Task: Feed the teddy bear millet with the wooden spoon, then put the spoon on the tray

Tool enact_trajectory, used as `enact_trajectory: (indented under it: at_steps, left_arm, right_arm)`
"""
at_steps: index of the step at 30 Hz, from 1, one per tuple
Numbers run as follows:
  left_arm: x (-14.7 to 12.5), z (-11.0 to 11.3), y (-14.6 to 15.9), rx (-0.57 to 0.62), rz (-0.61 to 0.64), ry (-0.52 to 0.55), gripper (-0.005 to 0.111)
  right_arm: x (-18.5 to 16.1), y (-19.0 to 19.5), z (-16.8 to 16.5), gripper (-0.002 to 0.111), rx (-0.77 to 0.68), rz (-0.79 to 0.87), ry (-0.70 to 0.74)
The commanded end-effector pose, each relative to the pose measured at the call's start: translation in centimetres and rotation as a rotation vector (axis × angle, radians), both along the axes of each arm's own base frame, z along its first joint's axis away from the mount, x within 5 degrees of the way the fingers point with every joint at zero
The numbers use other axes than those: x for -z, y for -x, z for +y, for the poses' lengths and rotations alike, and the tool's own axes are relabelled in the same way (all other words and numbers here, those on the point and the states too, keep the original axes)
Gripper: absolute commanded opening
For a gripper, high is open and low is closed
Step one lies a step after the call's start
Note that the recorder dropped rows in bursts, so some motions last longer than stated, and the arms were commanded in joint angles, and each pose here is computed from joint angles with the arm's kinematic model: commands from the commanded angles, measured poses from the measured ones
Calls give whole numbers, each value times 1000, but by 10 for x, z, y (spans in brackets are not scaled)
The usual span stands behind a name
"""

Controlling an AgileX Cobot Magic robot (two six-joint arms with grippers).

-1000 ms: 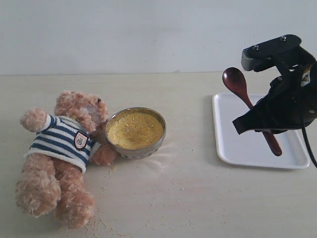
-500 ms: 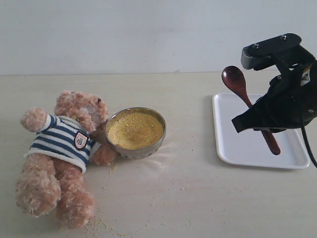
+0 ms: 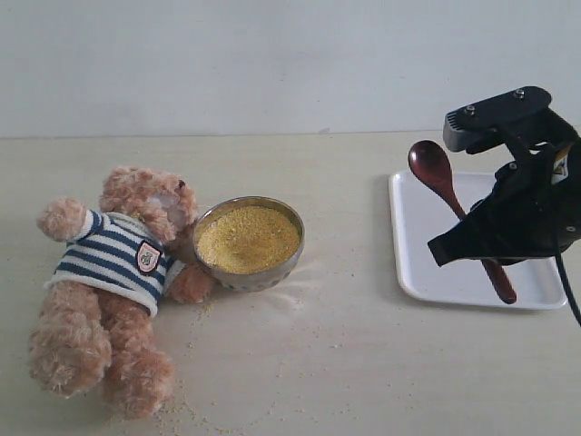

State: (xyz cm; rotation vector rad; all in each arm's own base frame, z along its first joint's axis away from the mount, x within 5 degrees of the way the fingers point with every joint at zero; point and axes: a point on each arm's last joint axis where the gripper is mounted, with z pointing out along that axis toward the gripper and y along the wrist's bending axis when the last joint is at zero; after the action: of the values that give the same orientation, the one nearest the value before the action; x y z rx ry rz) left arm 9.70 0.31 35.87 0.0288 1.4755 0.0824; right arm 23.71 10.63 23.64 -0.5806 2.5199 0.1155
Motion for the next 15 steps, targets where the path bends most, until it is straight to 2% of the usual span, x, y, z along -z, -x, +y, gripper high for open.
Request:
enact_trajectory:
  at_steps: [1, 3, 5, 6, 12, 15]
  left_arm:
    - [54, 0, -14, 5, 201, -40, 5]
    - [73, 0, -17, 4, 249, -38, 5]
    - [86, 1, -17, -7, 206, 18, 5]
    - [88, 2, -14, -13, 135, 69, 5]
    - [83, 0, 19, -4, -15, 80, 5]
    - [80, -1, 44, 8, -94, 74, 5]
  right_arm:
    - [-2, 0, -1, 0, -3, -20, -3]
    - [-2, 0, -1, 0, -3, -20, -3]
    - [-2, 0, -1, 0, -4, -23, -3]
    - [-2, 0, -1, 0, -19, -27, 7]
    - [-2, -1, -1, 0, -21, -39, 2]
    - [-2, -1, -1, 0, -19, -41, -1]
